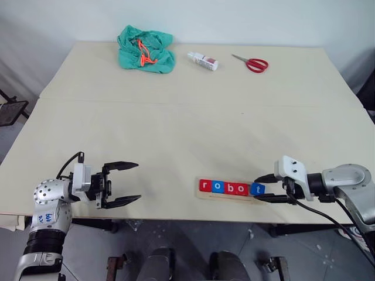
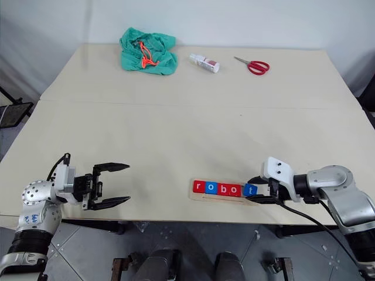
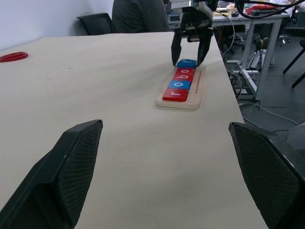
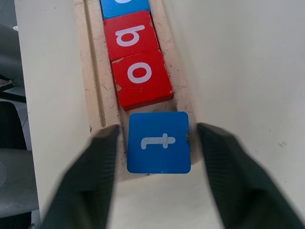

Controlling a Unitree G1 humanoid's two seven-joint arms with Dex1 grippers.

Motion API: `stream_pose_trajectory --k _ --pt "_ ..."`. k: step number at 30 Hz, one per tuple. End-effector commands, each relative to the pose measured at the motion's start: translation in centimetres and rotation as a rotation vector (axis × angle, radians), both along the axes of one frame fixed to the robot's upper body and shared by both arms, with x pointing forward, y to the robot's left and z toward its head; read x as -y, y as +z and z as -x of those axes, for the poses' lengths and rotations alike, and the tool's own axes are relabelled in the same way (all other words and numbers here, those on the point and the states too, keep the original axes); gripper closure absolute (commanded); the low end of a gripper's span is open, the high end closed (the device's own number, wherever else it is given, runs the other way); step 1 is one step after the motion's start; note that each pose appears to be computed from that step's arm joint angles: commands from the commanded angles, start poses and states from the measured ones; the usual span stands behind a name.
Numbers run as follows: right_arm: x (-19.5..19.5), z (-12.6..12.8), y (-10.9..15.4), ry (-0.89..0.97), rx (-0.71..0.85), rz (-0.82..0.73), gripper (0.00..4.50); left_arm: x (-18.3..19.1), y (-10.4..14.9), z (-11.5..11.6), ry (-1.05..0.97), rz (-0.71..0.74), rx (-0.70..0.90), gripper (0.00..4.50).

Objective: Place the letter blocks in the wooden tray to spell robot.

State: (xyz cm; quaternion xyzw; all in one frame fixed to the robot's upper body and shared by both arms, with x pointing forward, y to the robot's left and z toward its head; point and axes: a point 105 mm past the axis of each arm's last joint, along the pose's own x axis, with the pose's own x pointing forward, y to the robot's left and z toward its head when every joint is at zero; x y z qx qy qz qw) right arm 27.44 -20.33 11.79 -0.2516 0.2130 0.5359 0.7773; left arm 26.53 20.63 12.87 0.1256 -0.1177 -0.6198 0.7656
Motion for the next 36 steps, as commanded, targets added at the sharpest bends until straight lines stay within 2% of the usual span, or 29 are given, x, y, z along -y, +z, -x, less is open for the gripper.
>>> stream_pose_trajectory --k 1,2,8,9,12,18,22,23,36 --pt "-0.8 -0.2 1.9 0.023 0.068 -0.047 0.26 0.2 0.3 0.8 -0.062 -0.006 0.025 0.00" --pt "-0.8 -0.2 2.0 0.020 0.071 -0.053 0.03 0.3 0.2 0.7 -0.064 -0.004 0.025 0.00" --pt "0.4 -0.3 2.8 -0.072 0.094 -0.060 0.03 0.6 0.2 0.6 -0.065 0.003 0.027 0.00" --pt "1.0 0.0 3.0 -0.097 0.084 -0.067 0.21 0.6 0.1 0.5 -0.065 0.005 0.026 0.00" --pt "2.1 1.1 2.7 -0.148 0.053 -0.047 0.98 0.7 0.1 0.5 -0.064 0.008 0.024 0.00" --pt "3.3 1.3 1.5 -0.199 0.030 0.011 3.01 1.0 -0.1 0.4 -0.068 0.014 0.021 0.00" --pt "2.8 1.2 0.5 -0.179 0.016 0.015 4.32 1.1 -0.1 0.4 -0.071 0.016 0.022 0.00" --pt "2.5 1.2 0.4 -0.171 0.010 0.012 4.48 1.1 -0.1 0.4 -0.071 0.017 0.023 0.00" --pt "1.3 0.9 0.9 -0.141 0.020 -0.012 4.48 0.8 -0.1 0.6 -0.051 0.014 0.024 0.00"
